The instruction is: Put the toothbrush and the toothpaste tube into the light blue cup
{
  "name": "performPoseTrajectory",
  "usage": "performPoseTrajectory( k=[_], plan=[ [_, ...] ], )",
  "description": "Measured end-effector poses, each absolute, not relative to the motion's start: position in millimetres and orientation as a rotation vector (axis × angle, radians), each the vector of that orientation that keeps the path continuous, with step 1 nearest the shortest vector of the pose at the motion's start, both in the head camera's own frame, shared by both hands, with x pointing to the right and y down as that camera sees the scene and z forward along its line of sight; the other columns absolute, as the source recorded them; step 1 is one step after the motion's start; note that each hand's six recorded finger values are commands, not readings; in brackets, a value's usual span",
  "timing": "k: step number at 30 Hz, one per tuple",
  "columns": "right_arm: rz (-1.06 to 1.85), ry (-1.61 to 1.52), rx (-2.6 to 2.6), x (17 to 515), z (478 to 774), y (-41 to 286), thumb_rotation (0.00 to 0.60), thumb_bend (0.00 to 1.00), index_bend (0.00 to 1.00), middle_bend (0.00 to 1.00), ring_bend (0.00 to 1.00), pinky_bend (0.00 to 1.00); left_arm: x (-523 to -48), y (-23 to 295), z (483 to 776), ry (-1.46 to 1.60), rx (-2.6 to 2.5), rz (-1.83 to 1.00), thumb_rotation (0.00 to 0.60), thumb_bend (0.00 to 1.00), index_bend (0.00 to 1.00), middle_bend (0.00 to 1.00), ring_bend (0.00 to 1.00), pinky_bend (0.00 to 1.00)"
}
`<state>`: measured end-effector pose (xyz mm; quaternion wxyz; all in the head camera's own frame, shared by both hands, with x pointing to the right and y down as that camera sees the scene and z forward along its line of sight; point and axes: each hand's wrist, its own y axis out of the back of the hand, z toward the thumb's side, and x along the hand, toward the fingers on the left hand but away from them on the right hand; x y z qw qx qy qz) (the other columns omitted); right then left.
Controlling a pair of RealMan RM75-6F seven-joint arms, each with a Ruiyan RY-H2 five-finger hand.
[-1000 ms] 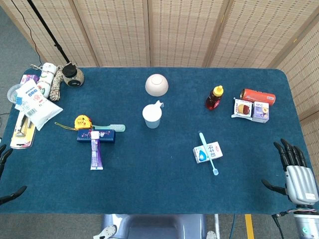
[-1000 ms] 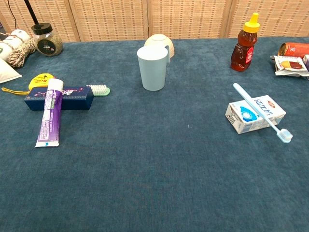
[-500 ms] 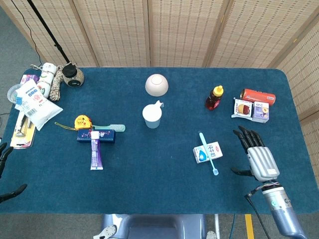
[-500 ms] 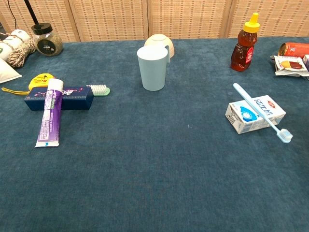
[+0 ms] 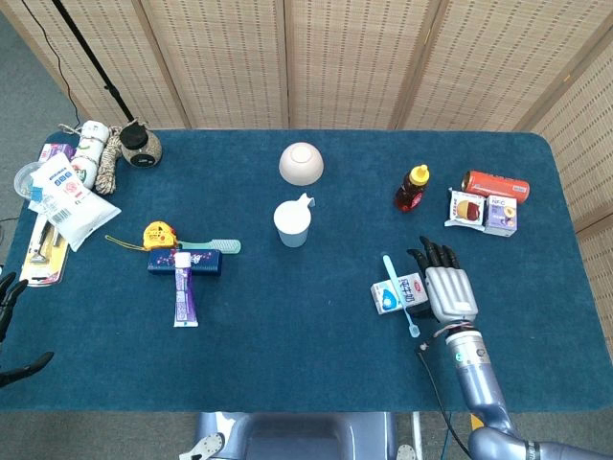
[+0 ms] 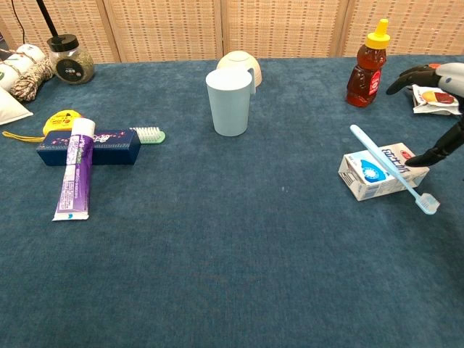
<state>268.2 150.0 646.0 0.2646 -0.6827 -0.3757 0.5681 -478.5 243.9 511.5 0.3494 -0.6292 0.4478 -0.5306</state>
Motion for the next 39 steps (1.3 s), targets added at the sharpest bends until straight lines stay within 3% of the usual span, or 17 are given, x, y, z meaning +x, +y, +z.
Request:
performPoseTrajectory(
  k=[18, 30, 39],
  plan=[
    [1.641, -1.003, -1.717, 242, 670, 146, 0.600, 0.00, 0.20, 0.00, 0.00, 0.00, -484, 242, 510, 1.177, -1.636, -1.378, 0.600, 0.00, 0.00, 0.00, 0.00, 0.00],
    [1.750, -1.035, -1.670, 249, 659, 147, 0.600, 0.00, 0.34, 0.00, 0.00, 0.00, -486, 241, 509, 1.188, -1.643, -1.374, 0.600, 0.00, 0.00, 0.00, 0.00, 0.00],
    [1.849, -1.019, -1.677, 245, 667, 147, 0.600, 0.00, 0.36, 0.00, 0.00, 0.00, -488, 242, 507, 1.201, -1.643, -1.373, 0.600, 0.00, 0.00, 0.00, 0.00, 0.00]
  ],
)
